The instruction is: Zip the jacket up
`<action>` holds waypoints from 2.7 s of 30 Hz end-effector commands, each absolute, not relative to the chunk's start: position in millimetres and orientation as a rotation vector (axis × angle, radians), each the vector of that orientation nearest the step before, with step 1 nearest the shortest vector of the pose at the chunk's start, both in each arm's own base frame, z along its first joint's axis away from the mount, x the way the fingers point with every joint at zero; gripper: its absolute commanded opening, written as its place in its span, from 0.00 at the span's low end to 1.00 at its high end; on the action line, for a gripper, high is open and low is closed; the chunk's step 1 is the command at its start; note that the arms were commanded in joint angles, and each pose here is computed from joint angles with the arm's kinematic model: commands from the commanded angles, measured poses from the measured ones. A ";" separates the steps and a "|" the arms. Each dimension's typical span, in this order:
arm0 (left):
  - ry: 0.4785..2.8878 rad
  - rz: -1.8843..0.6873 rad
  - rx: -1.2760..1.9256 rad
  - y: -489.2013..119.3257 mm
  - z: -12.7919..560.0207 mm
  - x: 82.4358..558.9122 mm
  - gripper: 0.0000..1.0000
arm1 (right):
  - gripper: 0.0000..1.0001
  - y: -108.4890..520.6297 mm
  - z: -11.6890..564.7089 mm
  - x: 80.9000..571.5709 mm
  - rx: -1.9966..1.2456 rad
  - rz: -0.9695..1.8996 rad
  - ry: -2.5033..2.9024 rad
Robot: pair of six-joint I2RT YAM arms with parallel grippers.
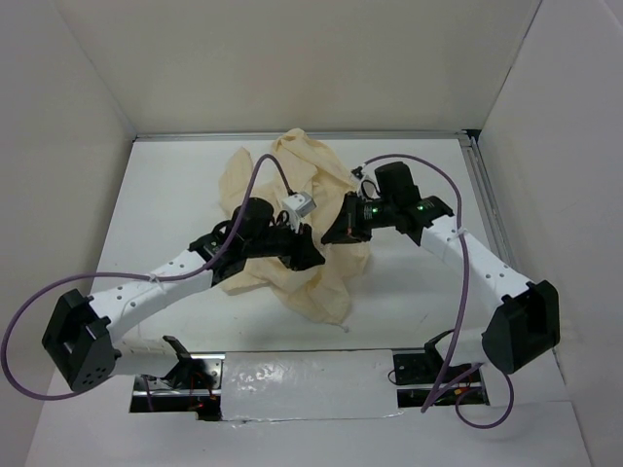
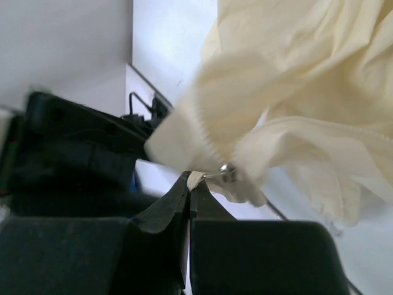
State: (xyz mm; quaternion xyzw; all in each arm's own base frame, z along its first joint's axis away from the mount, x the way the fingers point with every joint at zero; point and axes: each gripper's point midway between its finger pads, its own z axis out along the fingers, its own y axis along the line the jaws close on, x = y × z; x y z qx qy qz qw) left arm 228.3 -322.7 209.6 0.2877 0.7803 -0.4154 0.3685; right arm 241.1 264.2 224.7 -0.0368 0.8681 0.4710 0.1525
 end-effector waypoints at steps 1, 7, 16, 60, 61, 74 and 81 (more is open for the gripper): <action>2.065 -1.046 0.810 -318.6 202.9 204.9 0.54 | 0.00 258.2 240.5 267.0 -0.107 1.255 2.388; 1.968 -0.842 0.750 -307.6 222.6 227.5 0.78 | 0.00 260.3 238.0 250.1 -0.093 1.340 2.455; 1.753 -0.637 0.674 -324.8 255.9 237.0 0.83 | 0.00 269.9 260.2 251.0 0.054 1.480 2.458; 1.396 -0.529 0.687 -329.0 306.3 237.6 0.00 | 0.00 264.9 261.8 314.2 0.536 1.571 2.366; 1.378 -0.543 0.701 -329.3 309.6 234.0 0.00 | 0.00 264.5 252.2 312.9 0.553 1.585 2.384; 1.274 -0.711 0.741 -309.4 344.8 191.2 0.00 | 0.00 241.1 206.1 373.6 0.483 1.336 2.350; 1.519 -0.914 0.824 -302.9 272.7 144.3 0.00 | 0.00 236.4 209.6 499.8 0.334 1.182 2.191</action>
